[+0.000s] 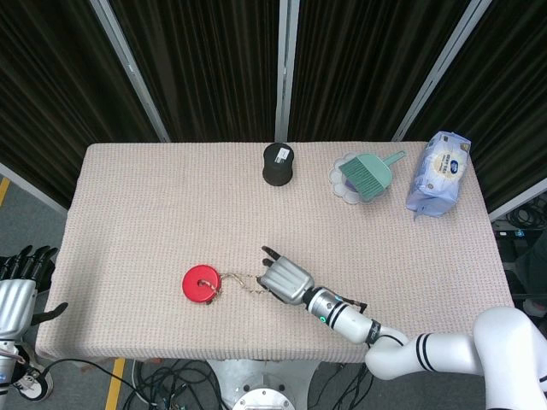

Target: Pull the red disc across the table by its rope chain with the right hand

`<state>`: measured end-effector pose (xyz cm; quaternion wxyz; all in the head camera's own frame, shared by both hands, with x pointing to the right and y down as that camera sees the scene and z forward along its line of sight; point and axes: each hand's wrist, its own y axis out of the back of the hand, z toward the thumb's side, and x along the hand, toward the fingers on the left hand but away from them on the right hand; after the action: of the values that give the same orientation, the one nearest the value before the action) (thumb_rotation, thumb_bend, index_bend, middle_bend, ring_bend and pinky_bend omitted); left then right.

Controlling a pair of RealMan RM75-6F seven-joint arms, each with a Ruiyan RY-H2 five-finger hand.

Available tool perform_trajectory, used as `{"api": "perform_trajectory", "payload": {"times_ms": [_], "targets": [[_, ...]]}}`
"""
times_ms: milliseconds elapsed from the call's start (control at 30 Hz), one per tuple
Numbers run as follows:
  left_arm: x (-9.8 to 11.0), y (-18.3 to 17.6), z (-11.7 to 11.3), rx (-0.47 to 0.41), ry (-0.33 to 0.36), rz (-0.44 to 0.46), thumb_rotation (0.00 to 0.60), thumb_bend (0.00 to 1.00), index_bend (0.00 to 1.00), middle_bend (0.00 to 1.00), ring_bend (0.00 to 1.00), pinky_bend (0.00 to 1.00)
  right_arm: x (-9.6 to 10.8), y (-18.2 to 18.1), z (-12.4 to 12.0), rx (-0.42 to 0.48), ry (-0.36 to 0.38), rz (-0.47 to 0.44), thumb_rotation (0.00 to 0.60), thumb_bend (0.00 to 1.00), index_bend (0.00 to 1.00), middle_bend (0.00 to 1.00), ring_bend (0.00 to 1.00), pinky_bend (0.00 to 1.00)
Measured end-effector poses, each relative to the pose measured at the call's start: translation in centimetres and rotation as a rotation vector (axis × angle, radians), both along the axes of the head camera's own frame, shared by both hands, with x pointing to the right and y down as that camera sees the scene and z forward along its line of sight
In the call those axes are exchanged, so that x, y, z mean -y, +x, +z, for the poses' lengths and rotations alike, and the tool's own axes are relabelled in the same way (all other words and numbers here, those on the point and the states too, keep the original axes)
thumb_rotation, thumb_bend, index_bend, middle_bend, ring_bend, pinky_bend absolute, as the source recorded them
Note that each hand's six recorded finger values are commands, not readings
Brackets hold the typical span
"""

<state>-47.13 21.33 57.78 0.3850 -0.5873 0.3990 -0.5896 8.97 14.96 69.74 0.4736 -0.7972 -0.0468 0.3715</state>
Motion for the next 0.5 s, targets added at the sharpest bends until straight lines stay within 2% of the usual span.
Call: {"api": "perform_trajectory", "payload": {"times_ms": [200, 500], "targets": [[0.1, 0.2, 0.0, -0.003, 0.002, 0.006, 0.600, 0.00, 0.13, 0.10, 0.04, 0.13, 1.2, 1.5, -0.3, 0.008, 0.070, 0.054, 0.600, 0.45, 0.96, 0.94, 0.38, 0.00], [0.2, 0.5, 0.1, -0.002, -0.005, 0.013, 0.600, 0.00, 0.13, 0.10, 0.04, 0.13, 3.2, 7.1, -0.7, -0.059, 0.119, 0.141, 0.600, 0.47, 1.00, 0.96, 0.39, 0.00]]}}
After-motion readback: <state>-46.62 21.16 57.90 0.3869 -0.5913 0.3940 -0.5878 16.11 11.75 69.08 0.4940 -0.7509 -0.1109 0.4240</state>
